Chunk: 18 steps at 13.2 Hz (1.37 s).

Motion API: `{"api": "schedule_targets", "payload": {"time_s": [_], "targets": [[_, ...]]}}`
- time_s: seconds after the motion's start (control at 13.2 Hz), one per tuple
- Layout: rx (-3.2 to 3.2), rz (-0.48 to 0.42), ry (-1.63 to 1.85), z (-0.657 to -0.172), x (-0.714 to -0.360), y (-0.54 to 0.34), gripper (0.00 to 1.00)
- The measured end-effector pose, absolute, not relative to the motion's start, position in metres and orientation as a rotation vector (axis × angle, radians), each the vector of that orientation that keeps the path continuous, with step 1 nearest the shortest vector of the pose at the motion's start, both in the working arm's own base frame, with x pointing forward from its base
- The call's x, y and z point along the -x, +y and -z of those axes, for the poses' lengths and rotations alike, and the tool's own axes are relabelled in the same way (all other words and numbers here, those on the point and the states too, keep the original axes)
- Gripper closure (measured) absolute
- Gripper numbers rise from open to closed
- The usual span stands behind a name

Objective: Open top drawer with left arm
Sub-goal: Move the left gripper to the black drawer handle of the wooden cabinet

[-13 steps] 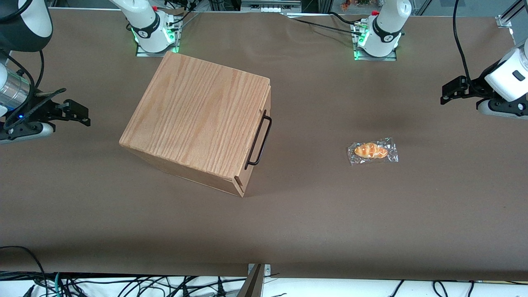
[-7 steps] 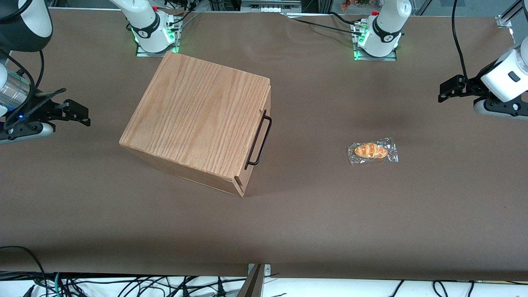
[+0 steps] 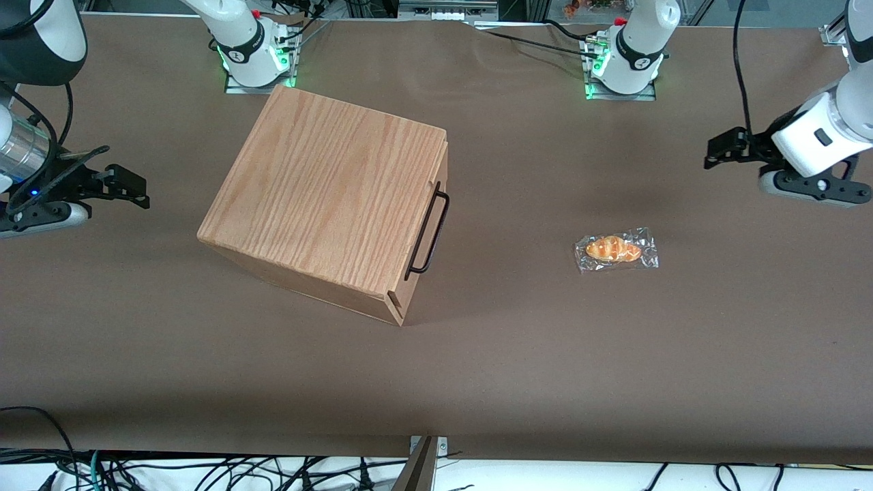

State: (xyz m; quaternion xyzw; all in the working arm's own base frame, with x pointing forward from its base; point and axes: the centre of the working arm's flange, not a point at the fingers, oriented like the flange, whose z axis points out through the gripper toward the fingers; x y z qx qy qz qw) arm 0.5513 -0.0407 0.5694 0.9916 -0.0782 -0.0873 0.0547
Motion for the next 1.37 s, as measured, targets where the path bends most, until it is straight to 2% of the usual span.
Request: {"api": "schedule_targets", "payload": {"time_s": [0.38, 0.68, 0.99, 1.37], "targets": [[-2.919, 0.319, -0.398, -0.552, -0.553, -0.129, 0.00], [-2.930, 0.332, -0.329, -0.532, -0.582, -0.203, 0.00], [-2.923, 0.266, -0.287, -0.488, -0.612, -0.289, 0.00], [-2.897, 0.136, -0.234, -0.430, -0.612, -0.379, 0.00]]}}
